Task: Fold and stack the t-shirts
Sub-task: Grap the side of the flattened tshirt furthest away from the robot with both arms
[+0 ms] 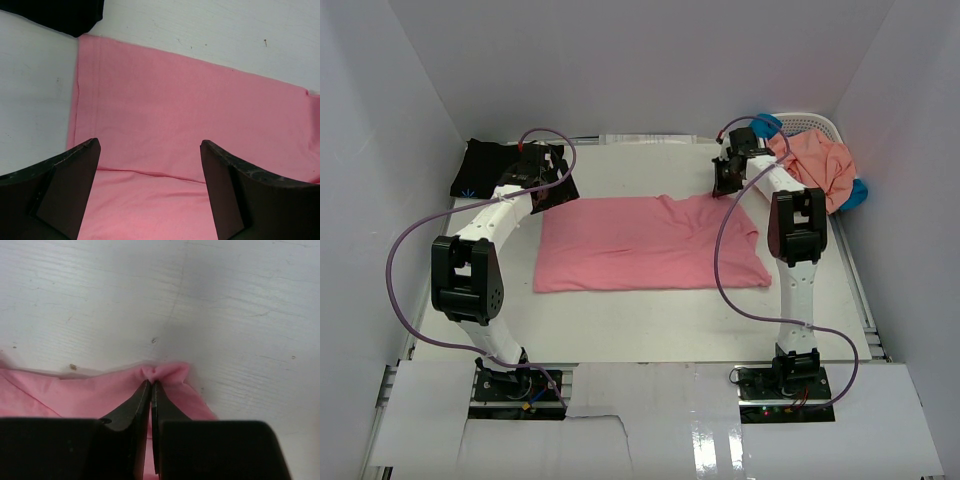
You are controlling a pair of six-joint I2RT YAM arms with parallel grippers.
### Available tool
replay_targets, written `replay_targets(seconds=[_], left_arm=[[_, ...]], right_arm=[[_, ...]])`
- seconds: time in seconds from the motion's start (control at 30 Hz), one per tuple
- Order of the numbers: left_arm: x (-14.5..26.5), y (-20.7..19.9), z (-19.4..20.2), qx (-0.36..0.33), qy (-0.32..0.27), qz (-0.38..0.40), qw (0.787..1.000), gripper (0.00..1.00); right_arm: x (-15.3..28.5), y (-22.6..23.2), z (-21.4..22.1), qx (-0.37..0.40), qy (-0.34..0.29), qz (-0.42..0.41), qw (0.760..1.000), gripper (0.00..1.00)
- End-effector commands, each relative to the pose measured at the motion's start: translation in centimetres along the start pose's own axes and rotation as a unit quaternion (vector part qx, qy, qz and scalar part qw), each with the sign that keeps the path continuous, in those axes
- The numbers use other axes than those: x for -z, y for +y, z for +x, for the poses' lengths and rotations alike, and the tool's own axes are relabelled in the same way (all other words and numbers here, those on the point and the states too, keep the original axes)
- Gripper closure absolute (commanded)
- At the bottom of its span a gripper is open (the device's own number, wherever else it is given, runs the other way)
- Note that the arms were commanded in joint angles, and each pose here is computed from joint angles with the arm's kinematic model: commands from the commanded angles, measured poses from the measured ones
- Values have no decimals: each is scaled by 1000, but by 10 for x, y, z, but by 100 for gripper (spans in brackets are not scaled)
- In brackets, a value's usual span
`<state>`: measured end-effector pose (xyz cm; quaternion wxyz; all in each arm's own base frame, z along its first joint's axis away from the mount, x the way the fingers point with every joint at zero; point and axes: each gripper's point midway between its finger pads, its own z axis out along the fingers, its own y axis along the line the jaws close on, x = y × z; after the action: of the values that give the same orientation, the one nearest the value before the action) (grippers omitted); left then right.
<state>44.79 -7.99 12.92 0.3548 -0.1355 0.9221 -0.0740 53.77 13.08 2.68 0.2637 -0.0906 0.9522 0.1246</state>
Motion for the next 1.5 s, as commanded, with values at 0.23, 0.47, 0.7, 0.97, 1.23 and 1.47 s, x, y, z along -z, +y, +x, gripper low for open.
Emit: replay_targets(seconds=[0.23,0.47,0.7,0.97,1.23,1.47], left_arm=[[9,-6,-18,-2,-22,4,1000,8],[10,-7,-17,-1,-19,9,1000,8],[10,-8,-16,0,-17,12,1000,8],[9,-8,-15,1,-15,13,1000,8],[7,-9,-15,-1,-14,13,1000,8],[8,-9,-15,-2,-13,12,1000,8]], right_arm=[[95,68,18,47,-83,-77,992,92],[128,87,88,52,-55,-79,994,92],[112,80,213,-1,109,-52,993,92],[110,73,245,-22,160,-13,987,66],[148,96,170,-20,52,-41,998,43],[156,82,147,-12,16,-10,1000,43]])
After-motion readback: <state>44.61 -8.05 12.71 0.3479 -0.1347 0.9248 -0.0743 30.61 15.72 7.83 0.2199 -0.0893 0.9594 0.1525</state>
